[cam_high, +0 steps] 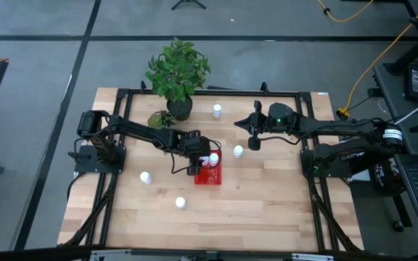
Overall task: Pick and place pill bottles into a basket
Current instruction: Put the white medicine bottle into the red bin
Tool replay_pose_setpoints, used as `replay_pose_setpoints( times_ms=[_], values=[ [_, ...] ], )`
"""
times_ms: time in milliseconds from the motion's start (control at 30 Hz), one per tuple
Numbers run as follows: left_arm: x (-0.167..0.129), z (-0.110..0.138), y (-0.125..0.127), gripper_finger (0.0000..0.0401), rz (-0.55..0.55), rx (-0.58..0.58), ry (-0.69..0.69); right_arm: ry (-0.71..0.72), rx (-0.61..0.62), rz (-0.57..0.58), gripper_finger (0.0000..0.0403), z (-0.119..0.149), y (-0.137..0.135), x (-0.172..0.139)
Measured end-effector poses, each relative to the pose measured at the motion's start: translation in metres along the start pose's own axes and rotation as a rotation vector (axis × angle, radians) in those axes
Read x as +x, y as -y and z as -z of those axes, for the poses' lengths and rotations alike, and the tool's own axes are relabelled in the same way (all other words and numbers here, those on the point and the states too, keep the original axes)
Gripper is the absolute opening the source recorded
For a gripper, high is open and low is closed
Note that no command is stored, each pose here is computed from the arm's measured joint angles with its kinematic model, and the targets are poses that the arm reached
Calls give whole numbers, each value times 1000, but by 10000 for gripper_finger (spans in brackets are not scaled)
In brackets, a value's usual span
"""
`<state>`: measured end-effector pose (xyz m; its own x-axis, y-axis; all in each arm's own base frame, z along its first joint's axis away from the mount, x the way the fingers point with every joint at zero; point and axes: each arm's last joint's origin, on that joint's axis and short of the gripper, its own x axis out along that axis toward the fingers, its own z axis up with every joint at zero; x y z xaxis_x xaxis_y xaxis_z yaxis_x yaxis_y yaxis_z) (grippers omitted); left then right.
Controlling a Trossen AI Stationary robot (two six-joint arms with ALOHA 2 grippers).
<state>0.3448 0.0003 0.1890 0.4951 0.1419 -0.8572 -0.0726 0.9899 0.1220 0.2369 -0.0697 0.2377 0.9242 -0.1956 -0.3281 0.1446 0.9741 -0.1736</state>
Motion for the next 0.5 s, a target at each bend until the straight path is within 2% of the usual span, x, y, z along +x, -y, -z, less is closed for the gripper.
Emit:
replay_pose_setpoints(
  times_ms=[300, 500],
  values=[
    [-1, 0, 3, 212, 13, 10, 2, -9, 1, -3, 7, 1, 0, 0],
    [-17, -9, 10, 212, 26, 64, 36, -17, 1, -4, 7, 2, 0, 0]
  ],
)
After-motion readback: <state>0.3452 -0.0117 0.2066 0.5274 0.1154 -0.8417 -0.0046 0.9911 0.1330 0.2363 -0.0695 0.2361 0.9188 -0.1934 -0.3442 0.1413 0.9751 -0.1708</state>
